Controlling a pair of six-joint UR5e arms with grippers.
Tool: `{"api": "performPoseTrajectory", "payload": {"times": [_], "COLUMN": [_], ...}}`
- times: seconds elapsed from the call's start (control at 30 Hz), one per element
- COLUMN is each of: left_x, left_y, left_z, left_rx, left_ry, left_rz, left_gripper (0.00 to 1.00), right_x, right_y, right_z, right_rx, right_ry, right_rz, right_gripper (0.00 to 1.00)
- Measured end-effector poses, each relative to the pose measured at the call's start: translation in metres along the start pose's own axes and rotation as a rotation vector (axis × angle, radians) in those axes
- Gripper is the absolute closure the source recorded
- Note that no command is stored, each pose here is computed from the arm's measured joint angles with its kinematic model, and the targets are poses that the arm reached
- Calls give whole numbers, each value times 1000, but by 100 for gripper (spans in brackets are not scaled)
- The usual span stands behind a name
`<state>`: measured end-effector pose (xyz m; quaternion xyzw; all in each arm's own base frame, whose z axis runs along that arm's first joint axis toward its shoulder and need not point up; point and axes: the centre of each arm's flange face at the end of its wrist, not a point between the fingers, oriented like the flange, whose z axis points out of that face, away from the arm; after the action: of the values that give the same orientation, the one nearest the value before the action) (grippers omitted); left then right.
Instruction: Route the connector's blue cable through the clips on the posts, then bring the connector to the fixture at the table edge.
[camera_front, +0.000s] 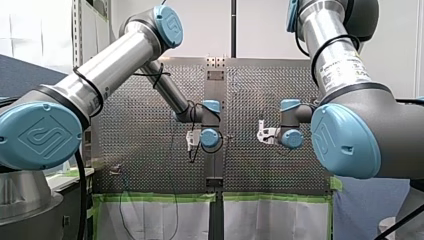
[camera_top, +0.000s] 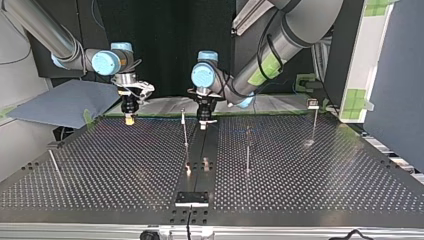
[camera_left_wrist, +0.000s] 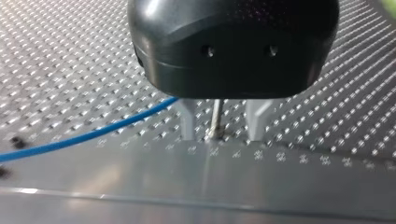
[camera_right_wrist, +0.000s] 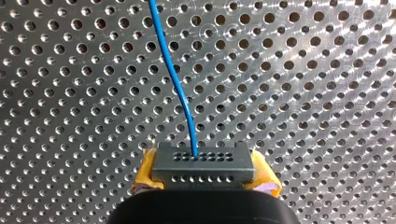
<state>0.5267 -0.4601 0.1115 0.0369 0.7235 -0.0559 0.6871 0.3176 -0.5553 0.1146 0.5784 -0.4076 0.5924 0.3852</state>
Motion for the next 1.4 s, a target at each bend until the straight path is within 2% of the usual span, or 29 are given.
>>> {"api": "performPoseTrajectory", "payload": {"times": [0.03, 0.07, 0.1, 0.13, 0.17, 0.2, 0.23, 0.27, 0.43, 0.63, 0.93, 1.1, 1.4], "left_x": [1, 1, 2, 3, 3, 3, 3, 3, -2, -6, -6, -5, -13], "left_y": [-1, -1, -2, -2, -2, -2, -2, -2, -5, -12, -33, -39, -39], "left_z": [-1, -2, -2, -3, -4, -4, -5, -6, -13, -20, -39, -49, -63], "left_rx": [11, 18, 24, 33, 39, 43, 48, 50, 54, 67, 147, 162, 173], "left_ry": [9, 16, 22, 31, 37, 44, 52, 58, 81, 90, 113, 114, 91], "left_rz": [8, 14, 20, 29, 36, 45, 58, 68, 123, 144, 161, 164, 149], "left_gripper": [40, 33, 33, 27, 13, 13, 3, 0, 0, 0, 0, 0, 0], "right_x": [0, 0, 0, 0, -1, -1, -1, -1, -2, -2, -3, -3, -3], "right_y": [0, 0, 0, -1, -1, -1, -1, -1, -2, -3, -3, -3, -3], "right_z": [0, 0, 0, -1, -1, -1, -1, -1, -2, -3, -3, -3, -4], "right_rx": [0, 0, 1, 2, 2, 2, 3, 3, 5, 6, 7, 7, 7], "right_ry": [-1, -2, -3, -4, -6, -7, -9, -10, -15, -20, -24, -25, -31], "right_rz": [0, 0, 0, 0, 0, 1, 1, 1, 2, 3, 4, 6, 6], "right_gripper": [100, 100, 100, 100, 100, 100, 100, 100, 100, 100, 100, 100, 100]}}
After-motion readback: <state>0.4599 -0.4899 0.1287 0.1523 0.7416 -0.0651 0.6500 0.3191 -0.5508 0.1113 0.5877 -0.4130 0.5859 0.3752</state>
